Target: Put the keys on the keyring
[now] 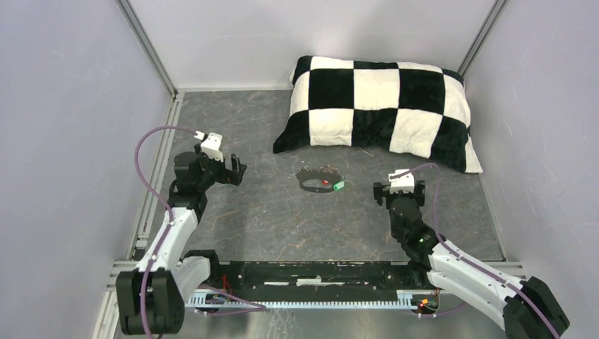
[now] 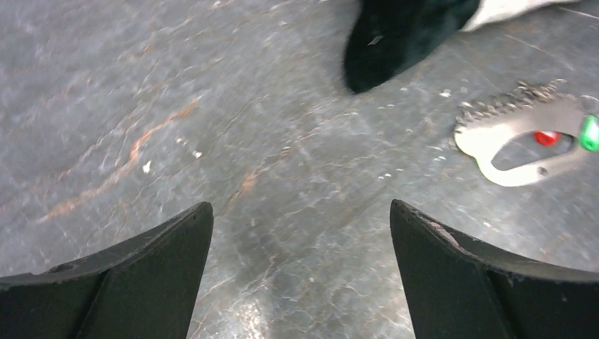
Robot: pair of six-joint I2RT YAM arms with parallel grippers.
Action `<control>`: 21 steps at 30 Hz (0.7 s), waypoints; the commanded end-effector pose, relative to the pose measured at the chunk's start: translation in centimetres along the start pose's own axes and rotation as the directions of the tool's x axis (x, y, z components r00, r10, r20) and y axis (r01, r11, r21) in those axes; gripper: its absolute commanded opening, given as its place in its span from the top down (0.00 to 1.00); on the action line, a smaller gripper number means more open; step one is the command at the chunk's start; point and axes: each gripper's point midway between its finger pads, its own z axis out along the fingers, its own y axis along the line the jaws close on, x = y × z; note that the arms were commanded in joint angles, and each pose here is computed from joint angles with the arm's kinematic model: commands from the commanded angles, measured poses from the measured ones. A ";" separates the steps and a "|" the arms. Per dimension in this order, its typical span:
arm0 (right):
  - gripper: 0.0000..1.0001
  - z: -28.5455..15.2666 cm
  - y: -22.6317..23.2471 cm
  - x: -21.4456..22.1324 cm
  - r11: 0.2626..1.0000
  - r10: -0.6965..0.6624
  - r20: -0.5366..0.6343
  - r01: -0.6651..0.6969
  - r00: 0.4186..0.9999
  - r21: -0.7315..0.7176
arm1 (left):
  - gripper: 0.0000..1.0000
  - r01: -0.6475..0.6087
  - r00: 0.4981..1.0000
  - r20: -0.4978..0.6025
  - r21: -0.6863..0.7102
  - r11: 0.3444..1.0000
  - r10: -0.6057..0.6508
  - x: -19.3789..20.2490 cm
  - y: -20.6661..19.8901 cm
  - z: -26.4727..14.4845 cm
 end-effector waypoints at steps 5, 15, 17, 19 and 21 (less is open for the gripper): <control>0.02 0.2 -8.1 2.8 0.922 -0.052 -0.003 0.049 0.999 0.385 | 0.00 0.057 0.954 0.297 -0.075 0.996 -0.033 -1.7 3.7 1.6; 0.02 0.2 -10.9 4.4 0.918 0.019 0.099 -0.057 0.995 0.392 | 0.00 -0.007 0.922 0.383 -0.135 0.991 0.059 2.5 4.0 1.9; 0.02 0.3 -11.0 4.0 0.924 0.016 0.126 -0.062 0.992 0.377 | 0.00 0.047 0.906 0.422 -0.165 0.985 0.027 2.7 4.6 1.8; 0.02 1.0 -10.7 3.7 0.936 -0.025 0.112 -0.016 0.993 0.353 | 0.00 0.072 0.924 0.381 -0.205 0.976 0.012 4.2 5.5 2.1; 0.02 1.7 -10.6 3.0 0.939 -0.049 0.120 0.005 0.992 0.345 | 0.00 0.068 0.910 0.413 -0.193 0.979 0.018 3.7 5.2 2.1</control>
